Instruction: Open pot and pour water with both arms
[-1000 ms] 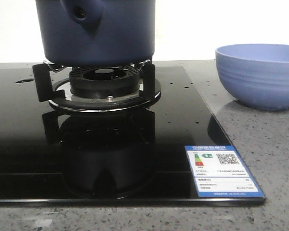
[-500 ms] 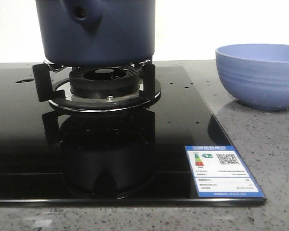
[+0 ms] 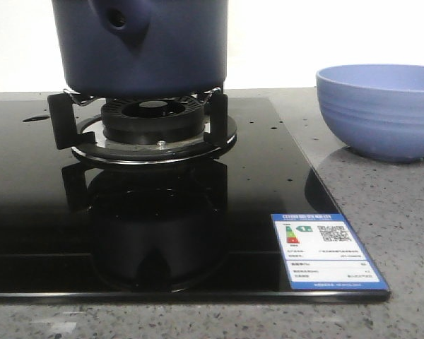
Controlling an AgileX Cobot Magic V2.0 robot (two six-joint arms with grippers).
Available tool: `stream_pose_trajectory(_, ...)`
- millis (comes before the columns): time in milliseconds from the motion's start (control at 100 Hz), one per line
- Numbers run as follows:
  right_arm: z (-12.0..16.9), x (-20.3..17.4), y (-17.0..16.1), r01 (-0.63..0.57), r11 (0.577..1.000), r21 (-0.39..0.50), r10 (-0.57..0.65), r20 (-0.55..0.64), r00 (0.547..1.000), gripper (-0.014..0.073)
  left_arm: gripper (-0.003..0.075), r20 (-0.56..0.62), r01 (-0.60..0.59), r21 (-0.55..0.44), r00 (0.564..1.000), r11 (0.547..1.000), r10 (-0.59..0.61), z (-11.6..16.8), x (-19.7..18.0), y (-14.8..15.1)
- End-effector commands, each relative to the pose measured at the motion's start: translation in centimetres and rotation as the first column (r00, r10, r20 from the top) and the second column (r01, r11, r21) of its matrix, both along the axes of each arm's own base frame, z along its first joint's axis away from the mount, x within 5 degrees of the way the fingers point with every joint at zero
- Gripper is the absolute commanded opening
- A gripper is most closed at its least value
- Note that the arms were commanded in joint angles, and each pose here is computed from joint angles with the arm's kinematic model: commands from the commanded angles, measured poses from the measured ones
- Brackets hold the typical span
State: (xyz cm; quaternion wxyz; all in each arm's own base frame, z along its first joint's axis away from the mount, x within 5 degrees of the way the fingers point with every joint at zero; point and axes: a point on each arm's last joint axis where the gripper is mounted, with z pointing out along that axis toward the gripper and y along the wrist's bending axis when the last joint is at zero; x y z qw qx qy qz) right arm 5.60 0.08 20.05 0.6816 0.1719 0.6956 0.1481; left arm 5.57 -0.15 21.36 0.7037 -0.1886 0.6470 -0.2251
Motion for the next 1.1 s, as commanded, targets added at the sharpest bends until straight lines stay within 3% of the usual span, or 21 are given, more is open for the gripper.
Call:
stream_pose_trajectory(0,0.0,0.0,-0.4,0.042,0.998,0.037,-0.044,0.062,0.997,-0.0063,-0.002,0.047,-0.027,-0.101,0.998,0.995,0.031,-0.5,-0.1,0.4)
stream_pose_trajectory(190,2.6,-0.4,-0.1,0.014,0.999,0.039,-0.018,0.099,0.995,-0.0061,-0.002,0.087,0.001,-0.102,0.996,0.995,0.008,1.7,-0.5,0.2)
stream_pose_trajectory(280,4.9,-0.5,0.1,-0.006,1.0,-0.01,0.007,0.091,0.996,-0.006,-0.002,0.072,0.036,-0.02,0.997,0.999,-0.034,3.8,-0.8,-0.3)
stream_pose_trajectory(360,6.8,0.0,0.4,-0.043,0.996,-0.076,0.043,0.002,0.999,-0.006,-0.002,0.036,0.069,0.113,0.997,0.991,-0.073,6.4,-0.9,-0.7)
stream_pose_trajectory(510,11.0,1.7,0.6,-0.135,0.963,-0.232,0.094,-0.178,0.98,-0.006,-0.002,-0.105,0.178,0.324,0.983,0.929,-0.152,10.7,0.0,-1.6)
stream_pose_trajectory(580,12.7,2.8,0.9,-0.192,0.95,-0.246,0.136,-0.227,0.964,-0.0062,-0.002,-0.16,0.235,0.385,0.969,0.892,-0.187,12.5,0.4,-2.0)
stream_pose_trajectory(670,14.3,3.7,1.3,-0.248,0.93,-0.273,0.183,-0.242,0.953,-0.0062,-0.002,-0.197,0.288,0.418,0.955,0.862,-0.224,13.9,1.0,-2.4)
stream_pose_trajectory(840,15.7,4.1,2.0,-0.337,0.867,-0.368,0.261,-0.24,0.935,-0.0055,-0.0014,-0.156,0.357,0.457,0.934,0.814,-0.322,15.6,0.9,-3.1)
stream_pose_trajectory(930,15.9,4.0,2.3,-0.359,0.857,-0.369,0.284,-0.242,0.928,0.0032,0.0058,-0.118,0.379,0.449,0.923,0.809,-0.367,16.3,0.7,-3.4)
stream_pose_trajectory(1090,15.9,4.0,2.3,-0.367,0.857,-0.363,0.293,-0.243,0.925,0.0387,0.0333,-0.059,0.405,0.413,0.906,0.816,-0.42,16.9,0.5,-3.7)
